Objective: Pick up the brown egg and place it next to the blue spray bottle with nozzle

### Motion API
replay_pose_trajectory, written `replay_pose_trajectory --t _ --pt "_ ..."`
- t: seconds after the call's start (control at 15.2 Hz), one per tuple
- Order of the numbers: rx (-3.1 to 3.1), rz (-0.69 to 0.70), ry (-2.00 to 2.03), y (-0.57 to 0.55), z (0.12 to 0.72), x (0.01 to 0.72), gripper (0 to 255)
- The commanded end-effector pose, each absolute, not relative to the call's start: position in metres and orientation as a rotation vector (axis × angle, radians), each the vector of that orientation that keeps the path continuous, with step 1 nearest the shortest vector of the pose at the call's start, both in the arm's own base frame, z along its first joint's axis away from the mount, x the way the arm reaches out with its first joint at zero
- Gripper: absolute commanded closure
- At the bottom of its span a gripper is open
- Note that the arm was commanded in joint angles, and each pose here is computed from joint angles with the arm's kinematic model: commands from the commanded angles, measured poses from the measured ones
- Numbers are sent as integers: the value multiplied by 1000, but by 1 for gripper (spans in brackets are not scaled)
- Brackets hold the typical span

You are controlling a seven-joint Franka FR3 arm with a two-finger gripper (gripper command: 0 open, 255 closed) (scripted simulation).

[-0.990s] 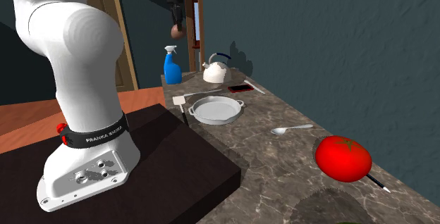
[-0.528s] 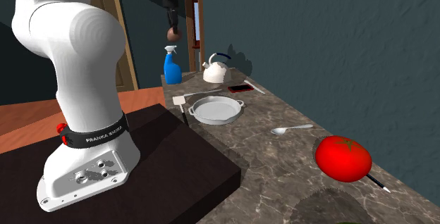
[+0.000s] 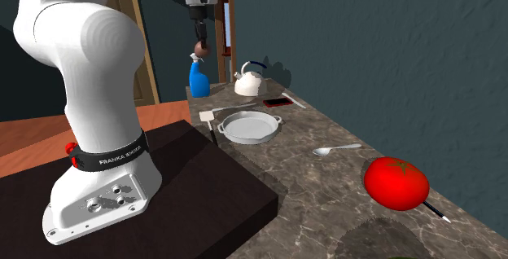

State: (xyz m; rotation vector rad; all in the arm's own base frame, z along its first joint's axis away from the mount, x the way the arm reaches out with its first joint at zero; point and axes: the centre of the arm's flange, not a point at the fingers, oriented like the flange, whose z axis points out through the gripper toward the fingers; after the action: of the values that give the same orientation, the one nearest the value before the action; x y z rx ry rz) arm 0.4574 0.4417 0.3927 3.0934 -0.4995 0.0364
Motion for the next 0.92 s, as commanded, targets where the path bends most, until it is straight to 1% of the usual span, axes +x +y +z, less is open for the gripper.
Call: replay_pose_trajectory --t 0.0,0.86 --pt "3094 37 -499 441 382 456 255" --pt "3094 37 -499 441 313 456 255"
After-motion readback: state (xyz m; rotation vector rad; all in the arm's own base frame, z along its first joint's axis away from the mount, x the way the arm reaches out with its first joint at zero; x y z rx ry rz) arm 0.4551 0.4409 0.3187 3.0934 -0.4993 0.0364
